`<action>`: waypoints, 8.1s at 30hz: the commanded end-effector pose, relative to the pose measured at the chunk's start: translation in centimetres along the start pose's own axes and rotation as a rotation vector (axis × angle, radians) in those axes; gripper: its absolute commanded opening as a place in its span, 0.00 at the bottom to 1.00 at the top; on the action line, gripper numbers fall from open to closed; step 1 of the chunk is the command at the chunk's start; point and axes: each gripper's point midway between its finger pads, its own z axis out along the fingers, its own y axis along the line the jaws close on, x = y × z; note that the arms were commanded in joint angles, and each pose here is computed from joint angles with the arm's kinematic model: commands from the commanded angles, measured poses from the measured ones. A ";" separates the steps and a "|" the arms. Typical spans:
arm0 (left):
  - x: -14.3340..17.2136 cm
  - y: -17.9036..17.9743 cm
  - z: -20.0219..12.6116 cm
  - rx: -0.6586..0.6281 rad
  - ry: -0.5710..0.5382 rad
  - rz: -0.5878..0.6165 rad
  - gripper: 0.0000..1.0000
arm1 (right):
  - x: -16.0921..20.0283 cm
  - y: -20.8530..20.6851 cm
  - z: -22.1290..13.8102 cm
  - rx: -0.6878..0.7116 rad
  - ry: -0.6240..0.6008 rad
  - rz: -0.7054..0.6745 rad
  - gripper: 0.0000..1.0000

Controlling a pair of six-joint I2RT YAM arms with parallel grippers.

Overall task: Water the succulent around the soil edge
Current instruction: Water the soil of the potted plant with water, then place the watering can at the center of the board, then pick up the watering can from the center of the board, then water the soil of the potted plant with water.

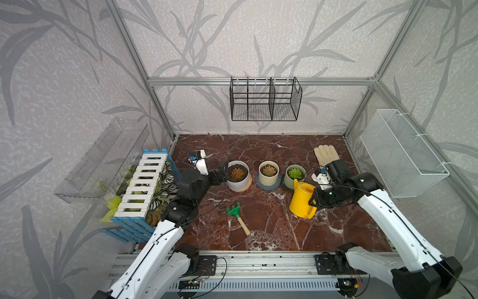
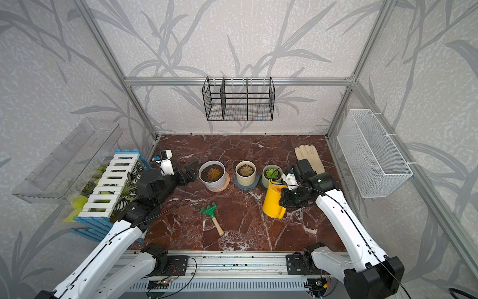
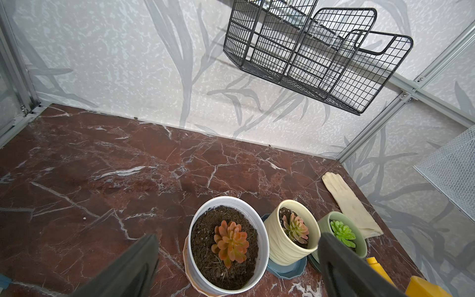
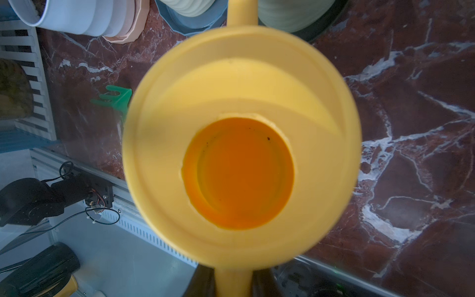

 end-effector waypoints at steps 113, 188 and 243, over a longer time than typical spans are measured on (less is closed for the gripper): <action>28.1 -16.2 -2.3 0.455 0.414 0.573 0.08 | -4.2 6.1 0.6 -0.177 -0.709 -0.257 0.76; 19.9 -25.2 2.2 0.376 0.999 0.609 0.00 | -6.2 -7.1 -0.4 0.173 -0.789 0.248 0.88; 19.0 -24.4 2.1 0.438 0.946 0.544 0.00 | -6.4 -7.5 0.2 0.175 -0.777 0.268 0.87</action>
